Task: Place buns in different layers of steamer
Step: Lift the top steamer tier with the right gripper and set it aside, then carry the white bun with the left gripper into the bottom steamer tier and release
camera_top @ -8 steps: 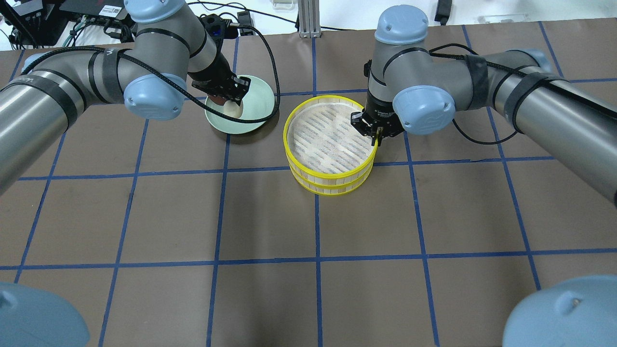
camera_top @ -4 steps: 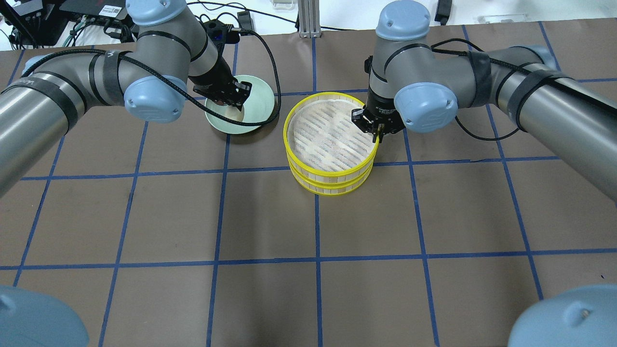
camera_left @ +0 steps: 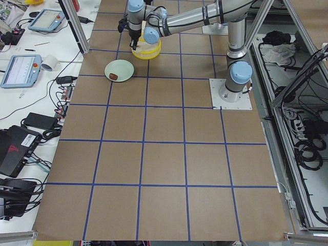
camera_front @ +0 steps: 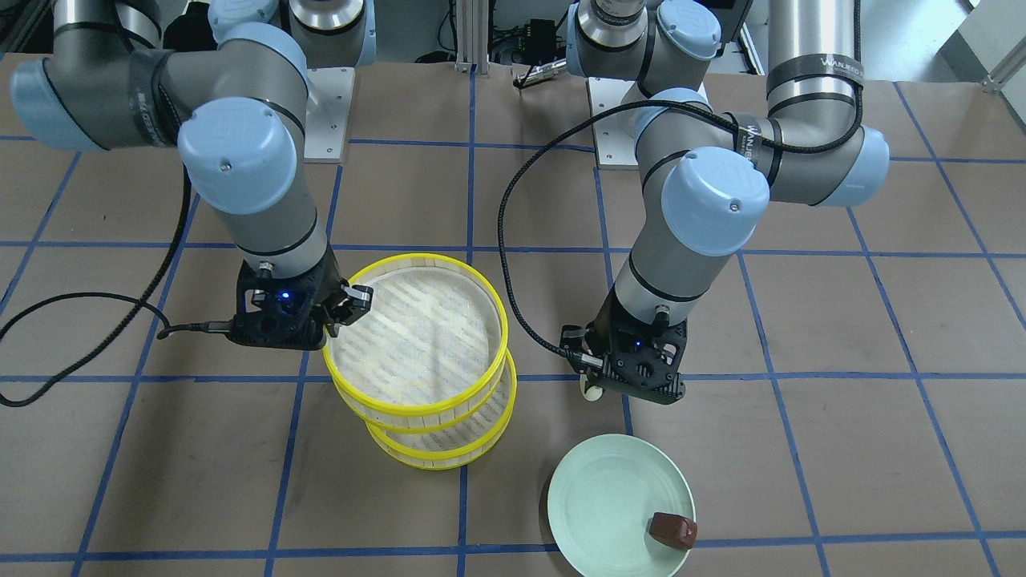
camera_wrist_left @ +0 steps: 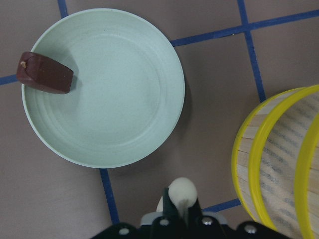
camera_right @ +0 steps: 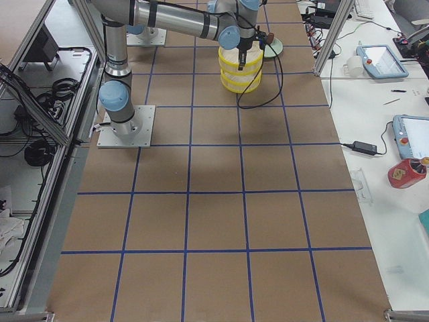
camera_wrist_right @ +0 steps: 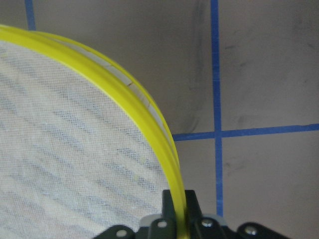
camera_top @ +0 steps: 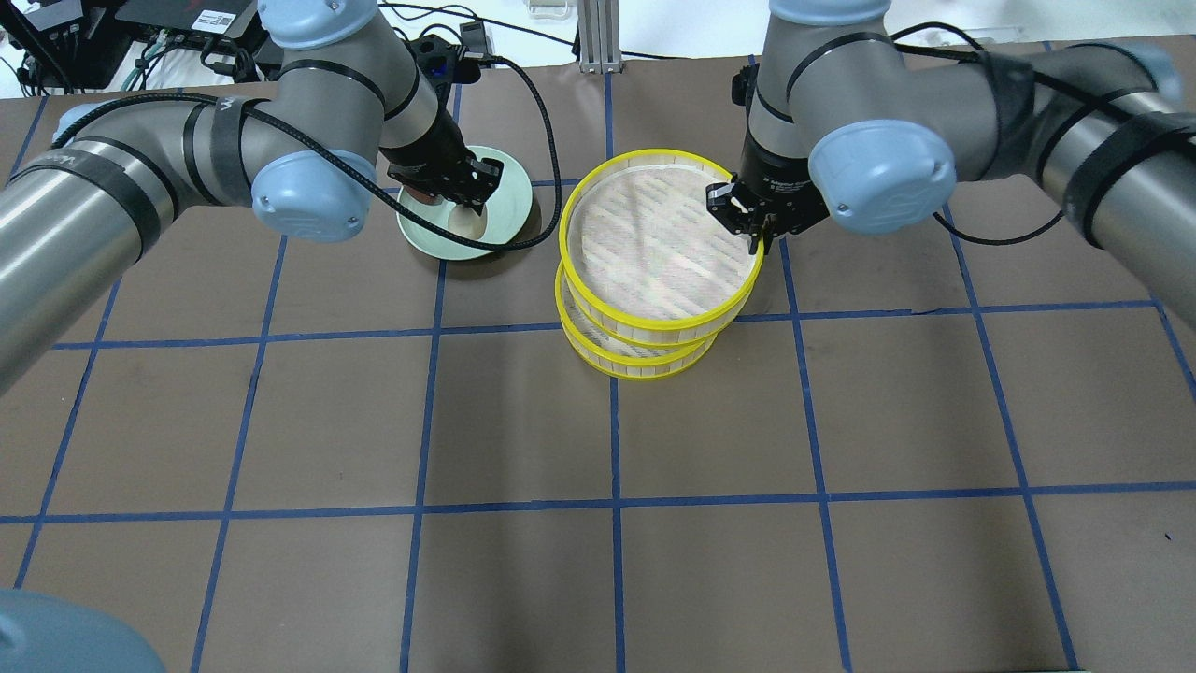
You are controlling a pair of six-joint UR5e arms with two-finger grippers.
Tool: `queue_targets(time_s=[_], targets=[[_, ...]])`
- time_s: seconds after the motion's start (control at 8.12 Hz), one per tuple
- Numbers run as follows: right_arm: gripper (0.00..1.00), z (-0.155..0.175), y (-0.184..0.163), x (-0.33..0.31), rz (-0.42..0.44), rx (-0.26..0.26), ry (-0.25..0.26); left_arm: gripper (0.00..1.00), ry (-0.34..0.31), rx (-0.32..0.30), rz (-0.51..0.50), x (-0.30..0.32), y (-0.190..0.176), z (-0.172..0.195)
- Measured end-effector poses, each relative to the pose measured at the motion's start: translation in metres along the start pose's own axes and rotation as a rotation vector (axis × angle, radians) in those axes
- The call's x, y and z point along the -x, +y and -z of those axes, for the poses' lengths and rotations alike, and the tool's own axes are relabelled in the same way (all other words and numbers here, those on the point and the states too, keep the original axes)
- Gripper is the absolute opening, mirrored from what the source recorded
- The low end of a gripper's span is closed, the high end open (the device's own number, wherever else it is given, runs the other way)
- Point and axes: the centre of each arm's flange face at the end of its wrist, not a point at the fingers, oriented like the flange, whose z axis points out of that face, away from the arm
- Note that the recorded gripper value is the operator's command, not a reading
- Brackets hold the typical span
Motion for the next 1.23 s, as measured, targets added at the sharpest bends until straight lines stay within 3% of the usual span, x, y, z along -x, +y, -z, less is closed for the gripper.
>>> queue_targets(time_s=[0.37,0.74,0.86,0.98,1.11,1.23], targets=[[0.11,0.047,0.006,-0.076,0.013,0.019,-0.002,0.00,0.061,0.025,0.044,-0.046,0.009,-0.017],[0.11,0.066,0.002,-0.166,0.033,0.022,-0.003,0.00,0.168,0.051,0.079,-0.074,0.017,-0.048],[0.11,0.070,0.002,-0.186,0.033,0.017,-0.003,0.23,0.181,0.046,0.083,-0.090,0.018,-0.061],[0.11,0.072,0.002,-0.200,0.032,0.013,-0.003,0.31,0.191,0.025,0.093,-0.106,0.016,-0.075],[0.11,0.073,0.001,-0.206,0.032,0.012,-0.003,0.87,0.197,0.008,0.100,-0.115,0.014,-0.087],[0.11,0.073,0.001,-0.208,0.033,0.013,-0.003,1.00,0.203,-0.004,0.102,-0.120,0.013,-0.095]])
